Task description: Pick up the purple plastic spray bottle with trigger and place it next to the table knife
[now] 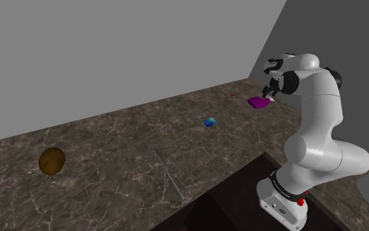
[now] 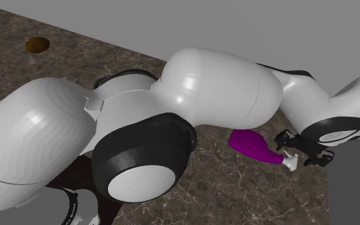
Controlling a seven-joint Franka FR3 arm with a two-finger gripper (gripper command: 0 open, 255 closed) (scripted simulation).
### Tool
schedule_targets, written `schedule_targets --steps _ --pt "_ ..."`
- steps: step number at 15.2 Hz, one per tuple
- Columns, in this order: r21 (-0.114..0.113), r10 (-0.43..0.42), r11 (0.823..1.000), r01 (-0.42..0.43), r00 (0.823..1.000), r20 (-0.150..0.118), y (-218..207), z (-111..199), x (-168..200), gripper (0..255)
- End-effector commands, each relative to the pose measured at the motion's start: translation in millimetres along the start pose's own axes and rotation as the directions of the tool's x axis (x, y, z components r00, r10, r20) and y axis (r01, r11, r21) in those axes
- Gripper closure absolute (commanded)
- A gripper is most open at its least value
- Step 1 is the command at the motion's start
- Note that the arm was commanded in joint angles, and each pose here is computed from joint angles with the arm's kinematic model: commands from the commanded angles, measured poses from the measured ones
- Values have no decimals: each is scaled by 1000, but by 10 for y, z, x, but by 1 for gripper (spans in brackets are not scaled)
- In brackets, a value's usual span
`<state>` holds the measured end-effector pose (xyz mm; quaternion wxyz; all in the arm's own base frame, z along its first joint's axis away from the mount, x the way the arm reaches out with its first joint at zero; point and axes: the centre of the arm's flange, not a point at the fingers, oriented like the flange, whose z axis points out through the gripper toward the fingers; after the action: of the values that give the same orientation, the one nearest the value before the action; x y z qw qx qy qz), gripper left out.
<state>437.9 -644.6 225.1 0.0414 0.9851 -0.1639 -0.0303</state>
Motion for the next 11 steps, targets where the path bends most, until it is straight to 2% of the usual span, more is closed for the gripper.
schedule_targets --steps 1,6,7,11 --pt "0 0 1000 0 1000 0 0 17 -5 0" --pt "0 0 1000 0 1000 0 -1 17 -4 0" --pt "0 0 1000 0 1000 0 -1 17 -4 255" --pt "0 0 1000 0 1000 0 -1 16 -5 255"
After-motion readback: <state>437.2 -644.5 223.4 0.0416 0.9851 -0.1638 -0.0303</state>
